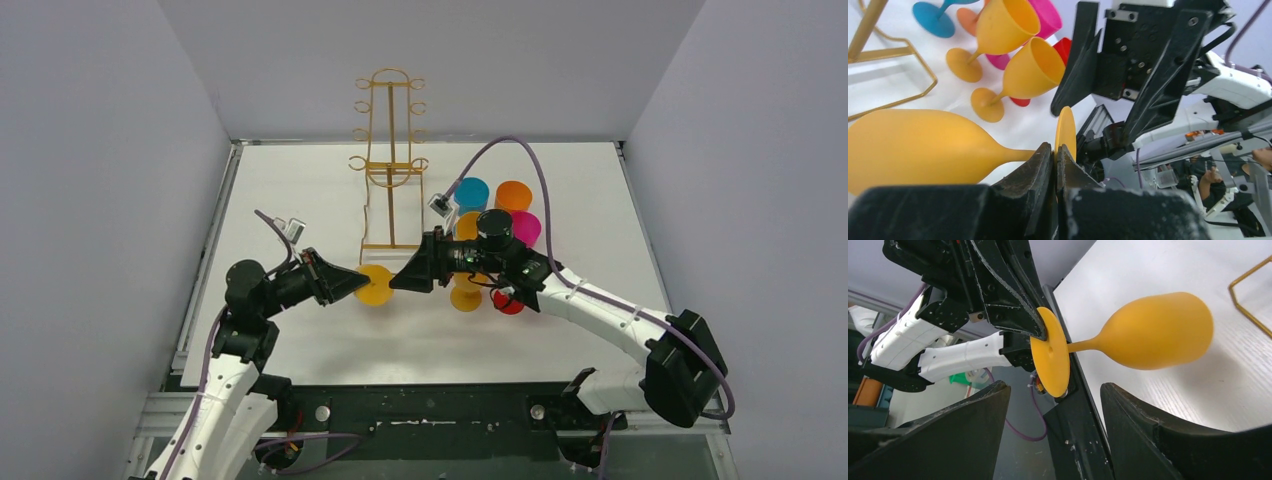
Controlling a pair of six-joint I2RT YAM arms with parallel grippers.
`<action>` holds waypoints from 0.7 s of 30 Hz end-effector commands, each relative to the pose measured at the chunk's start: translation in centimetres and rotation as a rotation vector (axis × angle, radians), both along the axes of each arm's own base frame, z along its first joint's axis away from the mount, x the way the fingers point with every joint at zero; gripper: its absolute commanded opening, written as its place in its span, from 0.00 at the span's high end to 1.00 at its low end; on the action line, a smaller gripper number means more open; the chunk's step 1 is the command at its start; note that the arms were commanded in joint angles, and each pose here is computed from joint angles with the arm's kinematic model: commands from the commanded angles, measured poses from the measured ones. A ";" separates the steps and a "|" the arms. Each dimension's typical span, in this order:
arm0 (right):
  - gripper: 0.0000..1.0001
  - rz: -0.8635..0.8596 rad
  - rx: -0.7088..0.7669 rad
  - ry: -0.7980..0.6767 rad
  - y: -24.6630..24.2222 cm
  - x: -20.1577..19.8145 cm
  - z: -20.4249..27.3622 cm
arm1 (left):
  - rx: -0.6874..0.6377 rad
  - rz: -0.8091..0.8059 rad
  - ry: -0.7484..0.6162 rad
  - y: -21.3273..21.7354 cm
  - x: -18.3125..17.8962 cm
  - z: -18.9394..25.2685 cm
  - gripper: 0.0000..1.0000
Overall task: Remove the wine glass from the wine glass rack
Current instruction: Place the wine glass at the center of the board.
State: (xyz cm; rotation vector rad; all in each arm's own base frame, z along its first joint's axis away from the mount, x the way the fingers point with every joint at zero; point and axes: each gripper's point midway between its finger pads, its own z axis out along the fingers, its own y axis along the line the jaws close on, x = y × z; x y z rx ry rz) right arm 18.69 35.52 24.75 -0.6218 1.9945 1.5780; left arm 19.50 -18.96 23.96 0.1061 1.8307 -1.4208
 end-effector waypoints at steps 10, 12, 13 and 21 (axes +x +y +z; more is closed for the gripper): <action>0.64 0.074 0.221 -0.099 1.6 -1.6 4.8 | -0.052 -0.165 -0.159 -1.2 -2.1 5.0 1.00; 0.72 0.055 0.221 -0.101 1.5 -1.4 4.8 | -0.058 -0.179 -0.162 -1.3 -2.5 5.2 1.00; 0.77 0.057 0.221 -0.099 1.4 -1.4 4.7 | -0.061 -0.184 -0.165 -1.3 -2.6 5.4 1.00; 0.81 0.098 0.260 -0.062 1.3 -2.6 4.6 | -0.128 -0.200 -0.200 -1.6 -3.4 6.3 1.00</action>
